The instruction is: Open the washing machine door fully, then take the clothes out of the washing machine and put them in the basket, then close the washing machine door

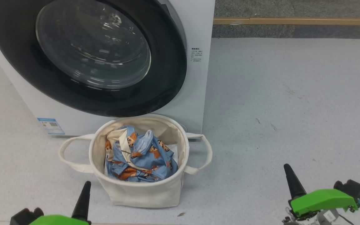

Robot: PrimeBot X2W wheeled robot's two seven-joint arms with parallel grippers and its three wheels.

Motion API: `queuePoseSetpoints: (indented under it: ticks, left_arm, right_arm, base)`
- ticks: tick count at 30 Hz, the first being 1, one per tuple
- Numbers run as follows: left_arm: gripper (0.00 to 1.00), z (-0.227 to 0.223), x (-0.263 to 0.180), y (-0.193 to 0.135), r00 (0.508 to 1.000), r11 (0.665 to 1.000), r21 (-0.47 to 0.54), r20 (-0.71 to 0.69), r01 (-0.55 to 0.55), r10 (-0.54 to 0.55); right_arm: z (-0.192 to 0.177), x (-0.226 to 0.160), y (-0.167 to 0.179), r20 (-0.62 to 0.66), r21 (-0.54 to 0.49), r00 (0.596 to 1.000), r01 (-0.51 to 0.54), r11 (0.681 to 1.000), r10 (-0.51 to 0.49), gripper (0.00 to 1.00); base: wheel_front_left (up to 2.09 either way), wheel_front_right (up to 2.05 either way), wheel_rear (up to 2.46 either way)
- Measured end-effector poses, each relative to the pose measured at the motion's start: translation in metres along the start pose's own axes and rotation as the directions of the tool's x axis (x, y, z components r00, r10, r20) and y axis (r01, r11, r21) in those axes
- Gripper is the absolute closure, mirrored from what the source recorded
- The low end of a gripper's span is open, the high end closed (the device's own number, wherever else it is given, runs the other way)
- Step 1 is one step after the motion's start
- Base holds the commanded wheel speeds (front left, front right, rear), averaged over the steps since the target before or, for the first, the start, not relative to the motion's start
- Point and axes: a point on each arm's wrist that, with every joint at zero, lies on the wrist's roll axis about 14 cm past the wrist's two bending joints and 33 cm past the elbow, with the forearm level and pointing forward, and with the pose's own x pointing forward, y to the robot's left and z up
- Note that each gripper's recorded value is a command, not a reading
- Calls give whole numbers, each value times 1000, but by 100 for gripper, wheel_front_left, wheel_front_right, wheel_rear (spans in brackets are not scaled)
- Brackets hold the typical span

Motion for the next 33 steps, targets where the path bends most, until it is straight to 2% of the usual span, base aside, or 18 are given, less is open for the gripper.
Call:
queuePoseSetpoints:
  ticks: [17, 33]
  left_arm:
    - [100, 8, 3, -1, 1000, 989, -150, 29, 11, -6]
    - [100, 13, 4, 0, 998, 957, -287, 54, 32, -17]
  right_arm:
    - [15, 0, -10, 42, 182, 999, 23, 983, -31, 100]
    - [29, -1, -18, 84, 350, 995, 23, 937, -56, 100]
  base:
    - [0, 0, 0]
    - [0, 0, 0]
